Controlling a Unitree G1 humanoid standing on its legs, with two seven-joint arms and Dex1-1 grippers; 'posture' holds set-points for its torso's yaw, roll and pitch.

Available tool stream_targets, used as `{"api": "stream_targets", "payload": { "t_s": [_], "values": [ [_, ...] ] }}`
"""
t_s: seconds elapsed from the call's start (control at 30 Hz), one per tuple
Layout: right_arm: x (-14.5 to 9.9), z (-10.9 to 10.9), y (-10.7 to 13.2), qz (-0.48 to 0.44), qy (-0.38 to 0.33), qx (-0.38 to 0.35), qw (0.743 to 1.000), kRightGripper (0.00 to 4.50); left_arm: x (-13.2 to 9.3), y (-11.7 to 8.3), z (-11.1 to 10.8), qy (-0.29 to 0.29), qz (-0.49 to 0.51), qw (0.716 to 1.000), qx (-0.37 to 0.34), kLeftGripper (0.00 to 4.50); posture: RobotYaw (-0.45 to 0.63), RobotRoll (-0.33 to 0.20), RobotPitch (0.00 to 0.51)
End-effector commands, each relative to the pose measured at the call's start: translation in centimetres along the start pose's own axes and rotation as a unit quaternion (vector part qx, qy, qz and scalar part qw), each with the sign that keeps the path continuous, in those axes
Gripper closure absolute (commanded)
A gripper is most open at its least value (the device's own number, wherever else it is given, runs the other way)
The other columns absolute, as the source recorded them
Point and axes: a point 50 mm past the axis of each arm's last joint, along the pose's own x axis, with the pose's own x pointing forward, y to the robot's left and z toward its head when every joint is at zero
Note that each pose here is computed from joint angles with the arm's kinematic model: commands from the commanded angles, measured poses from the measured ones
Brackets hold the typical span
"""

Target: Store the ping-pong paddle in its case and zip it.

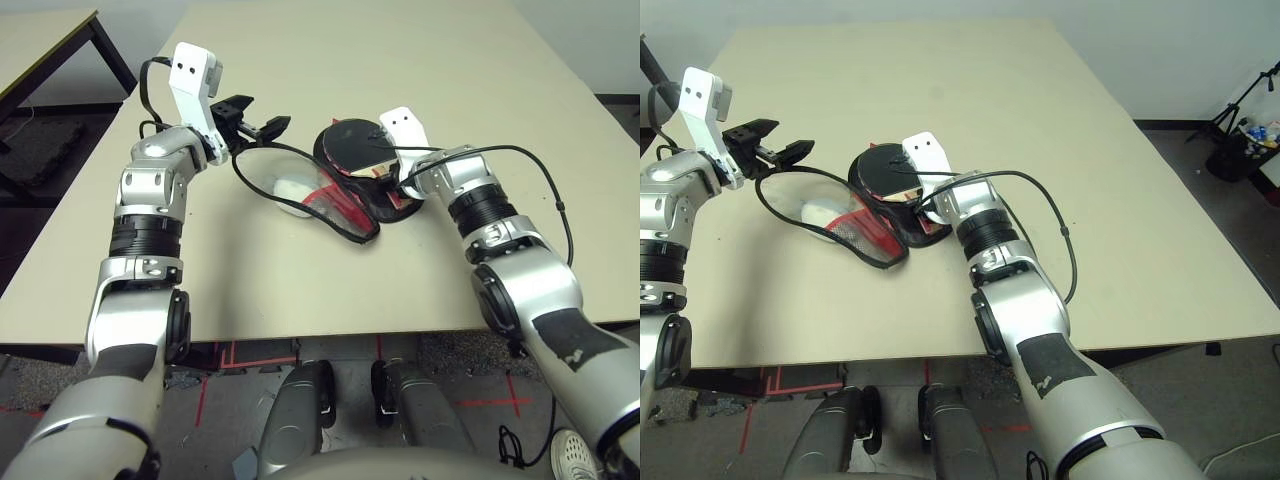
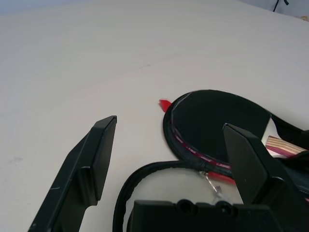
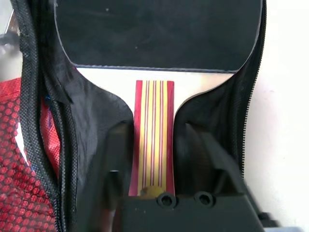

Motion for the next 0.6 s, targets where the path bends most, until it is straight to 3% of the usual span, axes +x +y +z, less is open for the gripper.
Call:
{"api": "stream_targets", "payload": {
  "t_s": [0.03, 0.13, 0.37, 0.47, 0.6],
  "values": [
    [-0.7, 0.9, -0.1, 0.013, -0.032, 0.004, 0.999, 0.87, -0.9, 1.7, 0.2, -0.01, 0.05, 0.999, -0.006, 0.0, 0.04, 0.0, 0.138],
    [-2.0, 2.1, -1.6, 0.012, -0.092, -0.021, 0.995, 0.03, -2.1, 3.8, 0.1, -0.013, 0.111, 0.994, -0.003, 0.0, 0.03, 0.0, 0.135],
    [-5.3, 2.8, -3.7, 0.041, -0.205, -0.064, 0.976, 0.03, -5.2, 6.6, -2.9, 0.024, 0.185, 0.982, -0.009, 0.0, 0.01, 0.0, 0.129],
    [-6.2, 2.4, -3.8, 0.048, -0.234, -0.09, 0.967, 0.03, -6.1, 6.7, -5.0, 0.055, 0.194, 0.979, -0.003, 0.0, 0.0, 0.0, 0.13],
    [-6.9, 1.6, -4.2, 0.036, -0.249, -0.082, 0.964, 0.03, -5.9, 4.6, -8.2, 0.091, 0.163, 0.982, -0.027, 0.0, -0.01, 0.0, 0.132]
  ]
}}
